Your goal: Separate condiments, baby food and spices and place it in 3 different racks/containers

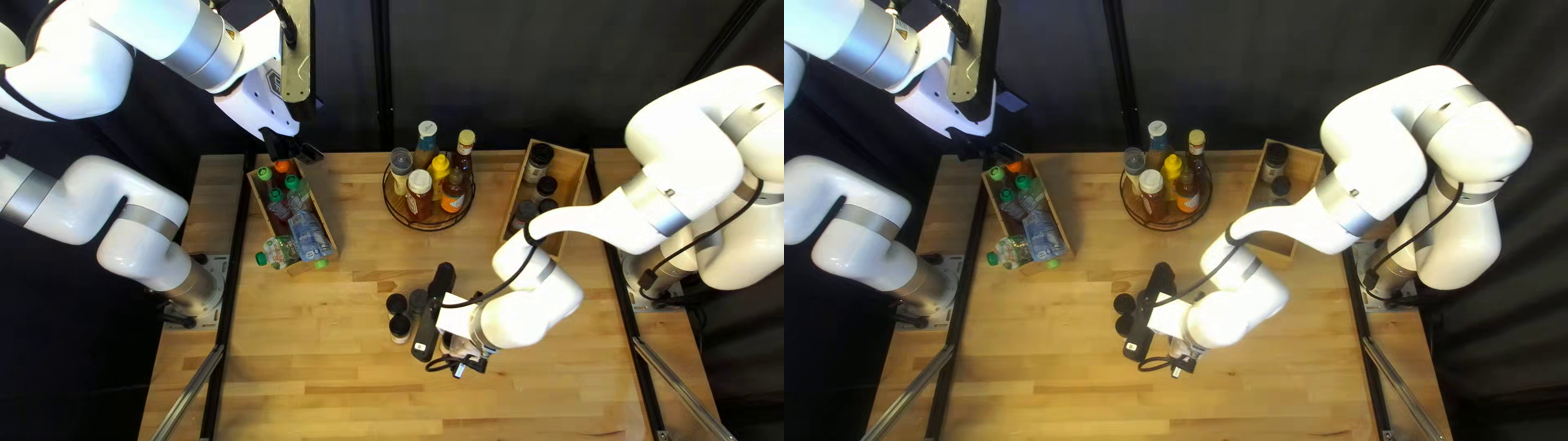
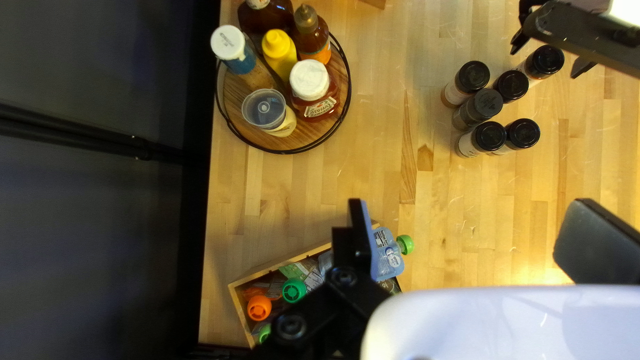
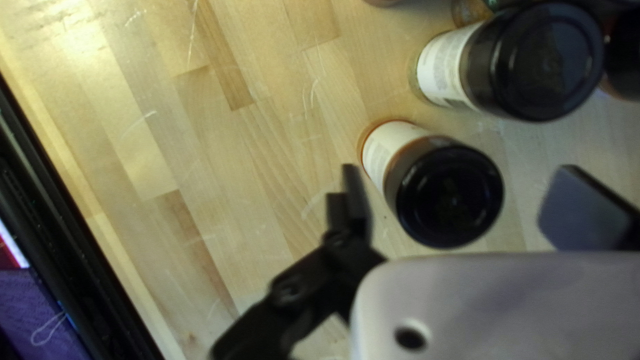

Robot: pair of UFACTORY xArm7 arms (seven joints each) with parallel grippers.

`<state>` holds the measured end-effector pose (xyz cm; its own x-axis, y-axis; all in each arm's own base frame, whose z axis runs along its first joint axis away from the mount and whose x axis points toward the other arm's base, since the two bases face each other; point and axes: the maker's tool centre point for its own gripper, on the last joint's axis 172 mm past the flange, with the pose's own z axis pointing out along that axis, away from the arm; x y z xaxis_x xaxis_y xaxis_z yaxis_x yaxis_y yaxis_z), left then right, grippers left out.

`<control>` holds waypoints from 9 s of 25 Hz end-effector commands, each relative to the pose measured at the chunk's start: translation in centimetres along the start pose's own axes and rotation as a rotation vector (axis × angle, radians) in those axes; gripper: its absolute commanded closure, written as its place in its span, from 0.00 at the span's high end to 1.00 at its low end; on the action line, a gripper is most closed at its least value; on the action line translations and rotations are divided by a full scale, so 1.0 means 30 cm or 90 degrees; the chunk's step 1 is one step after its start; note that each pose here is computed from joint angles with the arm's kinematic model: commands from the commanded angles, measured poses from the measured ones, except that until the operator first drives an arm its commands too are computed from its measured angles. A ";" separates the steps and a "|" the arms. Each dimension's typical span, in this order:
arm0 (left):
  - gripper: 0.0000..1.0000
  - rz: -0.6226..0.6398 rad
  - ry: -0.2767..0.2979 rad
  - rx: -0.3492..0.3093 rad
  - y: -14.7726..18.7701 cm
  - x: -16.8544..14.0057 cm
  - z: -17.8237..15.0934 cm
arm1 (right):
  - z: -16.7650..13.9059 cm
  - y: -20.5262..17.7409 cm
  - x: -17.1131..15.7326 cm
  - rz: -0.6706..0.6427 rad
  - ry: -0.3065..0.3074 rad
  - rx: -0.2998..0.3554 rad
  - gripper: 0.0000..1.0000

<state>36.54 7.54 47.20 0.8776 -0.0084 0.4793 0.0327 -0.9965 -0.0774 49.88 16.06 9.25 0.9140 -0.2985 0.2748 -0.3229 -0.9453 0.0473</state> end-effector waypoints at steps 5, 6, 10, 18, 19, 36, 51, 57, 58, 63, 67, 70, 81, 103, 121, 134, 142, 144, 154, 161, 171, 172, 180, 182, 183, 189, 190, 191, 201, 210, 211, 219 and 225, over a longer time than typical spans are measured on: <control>1.00 0.000 0.000 0.000 0.000 0.000 0.000 | -0.155 0.063 -0.046 -0.024 -0.001 0.032 0.00; 1.00 0.000 0.000 0.000 0.000 0.000 0.000 | -0.190 0.096 -0.058 -0.024 -0.002 0.034 0.00; 1.00 0.000 0.000 0.000 0.000 0.000 0.000 | -0.297 0.234 -0.096 -0.017 -0.002 0.034 0.00; 1.00 0.000 0.000 0.000 0.000 0.000 0.000 | -0.373 0.637 -0.220 0.048 -0.008 -0.001 0.00; 1.00 0.000 0.000 0.000 0.000 0.000 0.000 | -0.374 0.676 -0.234 0.057 -0.009 -0.009 0.00; 1.00 0.000 0.000 0.000 0.000 0.000 0.000 | -0.292 1.036 -0.419 0.152 -0.010 -0.078 0.00; 1.00 0.000 0.000 0.000 0.000 0.000 0.000 | -0.190 1.021 -0.467 0.163 -0.015 -0.074 0.77; 1.00 0.000 0.000 0.000 0.000 0.000 0.000 | -0.230 0.999 -0.464 0.155 -0.011 -0.061 1.00; 1.00 0.000 0.000 0.000 0.000 0.000 0.000 | -0.239 0.991 -0.459 0.153 -0.008 -0.060 1.00; 1.00 0.000 0.000 0.000 0.000 0.000 0.000 | -0.276 0.880 -0.387 0.131 0.004 -0.047 1.00; 1.00 0.000 0.000 0.000 0.000 0.000 0.000 | -0.283 0.681 -0.274 0.080 0.017 -0.021 1.00; 1.00 0.000 0.000 0.000 0.000 0.000 0.000 | -0.272 0.549 -0.211 0.030 0.026 -0.001 1.00; 1.00 0.000 0.000 0.000 0.000 0.000 0.000 | -0.116 0.313 -0.072 -0.319 0.045 0.125 1.00; 1.00 0.000 0.000 0.000 0.000 0.000 0.000 | 0.058 0.297 0.184 -0.492 0.066 0.195 0.00; 1.00 0.000 0.000 0.000 0.000 0.000 0.000 | -0.324 0.525 0.022 -0.446 0.052 0.136 0.00; 1.00 0.000 0.000 0.000 0.000 0.000 0.000 | -0.544 0.986 -0.106 -0.303 0.029 0.044 0.00; 1.00 0.000 0.000 0.000 0.000 0.000 0.000 | -0.568 1.254 -0.199 -0.189 0.010 -0.013 0.00; 1.00 0.000 0.000 0.000 0.000 0.000 0.000 | -0.578 1.316 -0.224 -0.161 0.005 -0.030 0.00; 1.00 0.000 0.000 0.000 0.000 0.000 0.000 | -0.529 1.470 -0.341 -0.062 0.001 -0.083 0.00; 1.00 0.000 0.000 0.000 0.000 0.000 0.000 | -0.485 1.511 -0.381 -0.040 0.000 -0.103 0.00; 1.00 0.000 0.000 0.000 0.000 0.000 0.000 | -0.385 1.578 -0.450 -0.010 0.007 -0.095 0.00; 1.00 0.000 0.000 0.000 0.000 0.000 0.000 | -0.369 1.583 -0.449 -0.006 0.007 -0.091 0.00; 1.00 0.000 0.000 0.000 0.000 0.000 0.000 | -0.279 1.593 -0.453 0.014 0.005 -0.069 0.00; 1.00 0.000 0.000 0.000 0.000 0.000 0.000 | -0.252 1.596 -0.469 0.019 0.003 -0.067 0.00; 1.00 0.000 0.000 0.000 0.000 0.000 0.000 | -0.241 1.596 -0.476 0.022 0.002 -0.066 0.06; 1.00 0.000 0.000 0.000 0.000 0.000 0.000 | -0.232 1.584 -0.475 0.028 0.000 -0.056 1.00; 1.00 0.000 0.000 0.000 0.000 0.000 0.000 | -0.241 1.579 -0.469 0.027 0.001 -0.055 1.00; 1.00 0.000 0.000 0.000 0.000 0.000 0.000 | -0.258 1.569 -0.460 0.025 0.003 -0.052 1.00; 1.00 0.000 0.000 0.000 0.000 0.000 0.000 | -0.353 1.271 -0.255 -0.051 0.022 -0.009 1.00; 1.00 0.000 0.000 0.000 0.000 0.000 0.000 | -0.342 0.748 -0.056 -0.171 0.018 0.074 1.00; 1.00 0.000 0.000 0.000 0.000 0.000 0.000 | -0.338 0.694 -0.046 -0.183 0.017 0.084 1.00; 1.00 0.000 0.000 0.000 0.000 0.000 0.000 | -0.263 0.381 -0.032 -0.172 -0.002 0.107 1.00; 1.00 0.000 0.000 0.000 0.000 0.000 0.000 | -0.204 0.234 -0.016 -0.105 -0.011 0.097 1.00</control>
<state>36.54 7.54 47.20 0.8776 -0.0084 0.4793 0.0327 -0.9965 -0.0774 44.37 8.48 16.09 0.9623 -0.0987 0.2534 -0.0866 -0.9945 -0.0587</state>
